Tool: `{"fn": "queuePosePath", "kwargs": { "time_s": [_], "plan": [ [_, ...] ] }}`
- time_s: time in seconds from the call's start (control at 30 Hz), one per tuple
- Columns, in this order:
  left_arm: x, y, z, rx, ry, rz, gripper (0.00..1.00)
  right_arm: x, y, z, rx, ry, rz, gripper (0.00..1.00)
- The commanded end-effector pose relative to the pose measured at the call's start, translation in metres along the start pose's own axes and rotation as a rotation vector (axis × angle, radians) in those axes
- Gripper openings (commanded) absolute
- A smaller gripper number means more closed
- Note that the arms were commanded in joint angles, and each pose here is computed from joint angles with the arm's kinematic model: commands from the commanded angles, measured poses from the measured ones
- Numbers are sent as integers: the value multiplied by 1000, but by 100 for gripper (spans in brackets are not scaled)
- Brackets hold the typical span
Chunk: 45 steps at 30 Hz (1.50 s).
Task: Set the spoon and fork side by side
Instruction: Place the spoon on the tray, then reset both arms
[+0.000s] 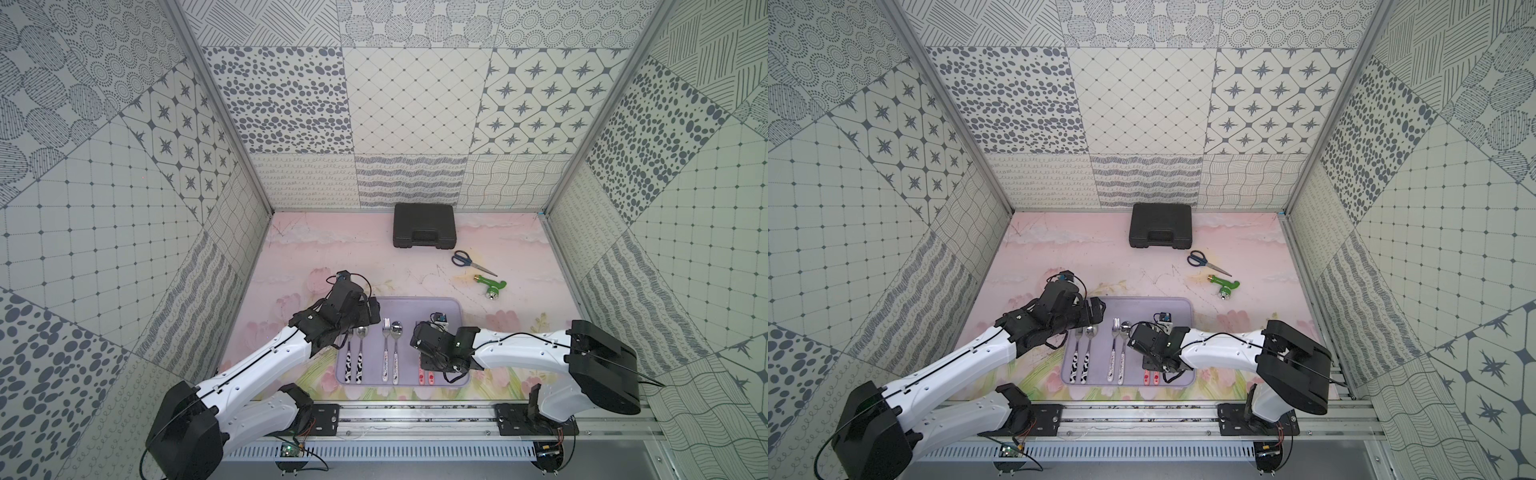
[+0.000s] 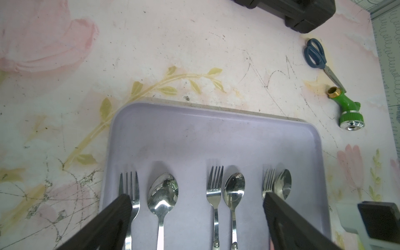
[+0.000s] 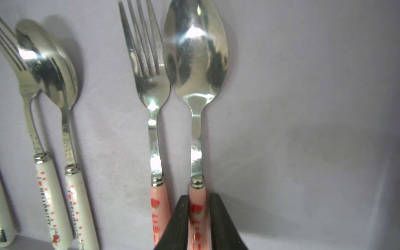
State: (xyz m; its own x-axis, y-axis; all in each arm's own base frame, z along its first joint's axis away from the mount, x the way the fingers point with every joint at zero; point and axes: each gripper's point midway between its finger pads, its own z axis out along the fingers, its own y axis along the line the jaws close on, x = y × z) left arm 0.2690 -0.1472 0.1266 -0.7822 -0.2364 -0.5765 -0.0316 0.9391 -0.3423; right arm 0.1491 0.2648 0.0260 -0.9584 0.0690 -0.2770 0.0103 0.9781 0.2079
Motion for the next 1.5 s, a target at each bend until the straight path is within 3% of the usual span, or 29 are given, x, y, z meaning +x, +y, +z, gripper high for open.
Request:
{"fn": "queuePosePath", "kwargs": {
  "time_s": [0.0, 0.2, 0.47, 0.53, 0.6, 0.83, 0.93, 1.03, 1.17, 1.2, 1.23, 1.37, 1.47],
  "plan": [
    [-1, 4, 1, -13, -4, -3, 99, -3, -3, -8, -5, -32, 3, 27],
    [-2, 6, 1, -22, -9, -2, 99, -11, -4, -19, -11, -66, -10, 35],
    [-5, 12, -2, -54, -31, 1, 99, -41, -14, -45, -25, -154, -42, 55],
    [-8, 16, -4, -69, -50, 0, 100, -56, -22, -53, -19, -192, -46, 68],
    [-10, 18, -5, -79, -65, 2, 100, -72, -32, -61, -14, -233, -41, 96],
    [-23, 33, -15, -146, -163, -9, 100, -144, -91, -89, 55, -392, 20, 97],
    [-31, 44, -20, -204, -218, -22, 99, -176, -122, -105, 124, -523, 32, 97],
    [-43, 52, -24, -256, -292, -12, 91, -202, -155, -121, 211, -668, 51, 97],
    [-54, 66, -27, -334, -385, -11, 90, -221, -205, -129, 301, -807, 134, 97],
    [-59, 70, -29, -363, -419, -5, 99, -224, -217, -132, 313, -843, 156, 97],
    [-64, 72, -31, -382, -453, 10, 100, -225, -228, -132, 319, -880, 167, 97],
    [-83, 77, -34, -460, -572, 91, 100, -232, -247, -145, 324, -1048, 151, 97],
    [-95, 75, -30, -497, -624, 201, 100, -238, -256, -147, 325, -1106, 139, 97]
  ]
}}
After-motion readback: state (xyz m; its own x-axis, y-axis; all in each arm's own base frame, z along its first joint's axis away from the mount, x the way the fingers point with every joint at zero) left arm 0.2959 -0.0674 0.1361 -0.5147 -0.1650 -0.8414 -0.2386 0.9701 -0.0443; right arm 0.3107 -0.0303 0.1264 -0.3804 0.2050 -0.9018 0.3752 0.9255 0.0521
